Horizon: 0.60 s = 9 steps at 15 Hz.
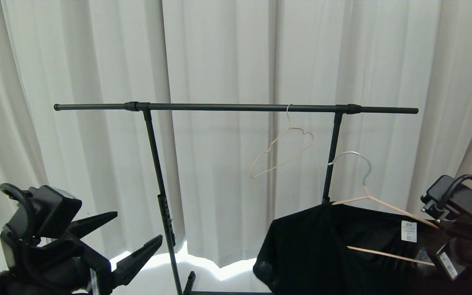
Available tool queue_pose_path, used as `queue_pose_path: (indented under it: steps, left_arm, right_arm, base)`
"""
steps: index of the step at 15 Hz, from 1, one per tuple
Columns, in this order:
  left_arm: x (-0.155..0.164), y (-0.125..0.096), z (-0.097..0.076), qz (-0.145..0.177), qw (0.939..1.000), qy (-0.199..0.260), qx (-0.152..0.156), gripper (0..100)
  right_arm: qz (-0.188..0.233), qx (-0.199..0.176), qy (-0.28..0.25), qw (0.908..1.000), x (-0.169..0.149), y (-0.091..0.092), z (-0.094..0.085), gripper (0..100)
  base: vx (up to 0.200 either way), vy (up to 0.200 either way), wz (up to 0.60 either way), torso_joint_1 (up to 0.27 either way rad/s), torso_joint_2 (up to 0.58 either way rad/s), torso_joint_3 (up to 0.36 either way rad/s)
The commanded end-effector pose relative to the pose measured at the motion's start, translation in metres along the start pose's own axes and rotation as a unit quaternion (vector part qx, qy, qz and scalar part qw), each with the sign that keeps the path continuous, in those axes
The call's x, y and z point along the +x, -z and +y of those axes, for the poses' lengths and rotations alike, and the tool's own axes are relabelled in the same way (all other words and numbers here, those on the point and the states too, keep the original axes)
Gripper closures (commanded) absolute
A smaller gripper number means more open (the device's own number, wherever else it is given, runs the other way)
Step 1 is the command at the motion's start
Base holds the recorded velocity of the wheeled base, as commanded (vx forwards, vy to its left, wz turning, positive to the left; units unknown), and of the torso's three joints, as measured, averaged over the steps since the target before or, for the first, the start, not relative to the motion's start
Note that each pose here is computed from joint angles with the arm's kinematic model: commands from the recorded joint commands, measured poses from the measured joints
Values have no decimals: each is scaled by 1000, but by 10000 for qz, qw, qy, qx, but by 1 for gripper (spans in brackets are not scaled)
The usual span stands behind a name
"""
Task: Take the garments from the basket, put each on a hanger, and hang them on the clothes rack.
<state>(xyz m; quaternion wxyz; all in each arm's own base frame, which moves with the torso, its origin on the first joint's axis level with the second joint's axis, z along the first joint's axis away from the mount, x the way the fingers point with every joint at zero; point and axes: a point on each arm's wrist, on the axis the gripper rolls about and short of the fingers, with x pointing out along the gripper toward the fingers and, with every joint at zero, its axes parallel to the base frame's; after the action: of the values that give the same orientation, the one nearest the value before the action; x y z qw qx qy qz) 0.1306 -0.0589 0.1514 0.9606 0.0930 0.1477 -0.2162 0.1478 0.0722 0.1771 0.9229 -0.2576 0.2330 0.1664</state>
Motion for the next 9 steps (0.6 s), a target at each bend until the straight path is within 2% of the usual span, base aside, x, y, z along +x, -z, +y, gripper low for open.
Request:
queue_pose_path:
  steps: [1, 3, 6, 7, 9]
  left_arm:
    - [21, 12, 1, 684, 9945, -536, 586, 0]
    - [25, 10, -5, 704, 9936, -442, 761, 0]
    - [27, 6, -5, 659, 9928, -583, 816, 0]
    - [29, 4, -6, 671, 9917, -699, 841, 0]
    - [33, 0, -7, 667, 9904, -845, 865, 0]
  right_arm:
    - [406, 266, 641, 9968, 8, 7, -15, 100]
    - [601, 546, 997, 9917, 12, 10, -26, 100]
    - [532, 1137, 1134, 9856, 16, 3, -32, 100]
    - [552, 1153, 1115, 9855, 18, 1, -32, 100]
    - [526, 1126, 1062, 9865, 20, -2, -31, 100]
  base:
    - [0, 0, 0, 0, 0, 0]
    - [0, 0, 0, 0, 0, 0]
    - [0, 0, 0, 0, 0, 0]
    - [0, 0, 0, 0, 0, 0]
    - [0, 200, 0, 2, 2, 2]
